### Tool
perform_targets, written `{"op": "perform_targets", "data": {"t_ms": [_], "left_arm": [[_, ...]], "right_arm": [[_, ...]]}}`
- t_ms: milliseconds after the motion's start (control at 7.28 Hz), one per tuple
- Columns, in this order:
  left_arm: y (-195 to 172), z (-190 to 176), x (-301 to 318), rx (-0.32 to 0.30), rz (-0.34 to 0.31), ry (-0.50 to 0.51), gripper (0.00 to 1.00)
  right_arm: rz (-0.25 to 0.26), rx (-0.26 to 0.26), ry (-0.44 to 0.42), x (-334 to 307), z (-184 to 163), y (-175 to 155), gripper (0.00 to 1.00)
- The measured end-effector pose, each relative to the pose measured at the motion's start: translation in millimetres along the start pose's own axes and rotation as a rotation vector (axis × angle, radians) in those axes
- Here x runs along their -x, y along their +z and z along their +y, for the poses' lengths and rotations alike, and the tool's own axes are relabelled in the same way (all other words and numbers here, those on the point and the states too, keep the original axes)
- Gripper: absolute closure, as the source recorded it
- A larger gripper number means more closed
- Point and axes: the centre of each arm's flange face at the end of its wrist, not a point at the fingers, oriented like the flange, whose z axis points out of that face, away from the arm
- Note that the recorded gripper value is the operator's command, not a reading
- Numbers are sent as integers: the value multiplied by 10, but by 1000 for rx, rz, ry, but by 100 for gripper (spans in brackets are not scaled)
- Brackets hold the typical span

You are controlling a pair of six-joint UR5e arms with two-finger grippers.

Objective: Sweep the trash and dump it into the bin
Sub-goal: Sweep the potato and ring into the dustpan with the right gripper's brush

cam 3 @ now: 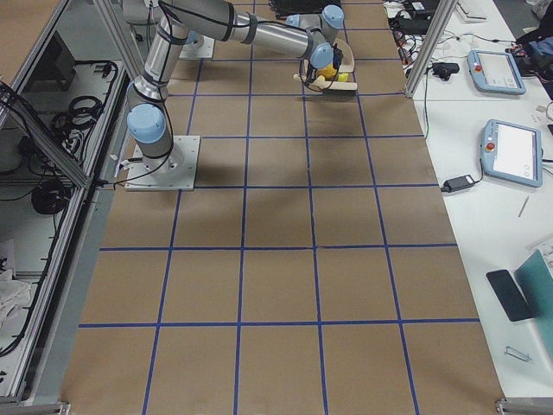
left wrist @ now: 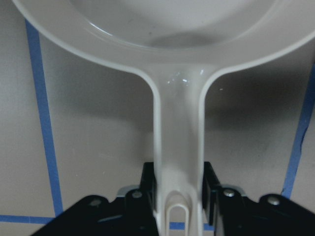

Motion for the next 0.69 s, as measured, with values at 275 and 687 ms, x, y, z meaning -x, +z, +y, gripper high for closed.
{"op": "perform_targets", "data": {"t_ms": [275, 687], "left_arm": [[7, -1, 0, -1, 1, 0, 79], [8, -2, 1, -1, 1, 0, 79]], "right_arm": [[-17, 1, -12, 278, 138, 33, 100], [-42, 10, -14, 755, 270, 153, 100]]}}
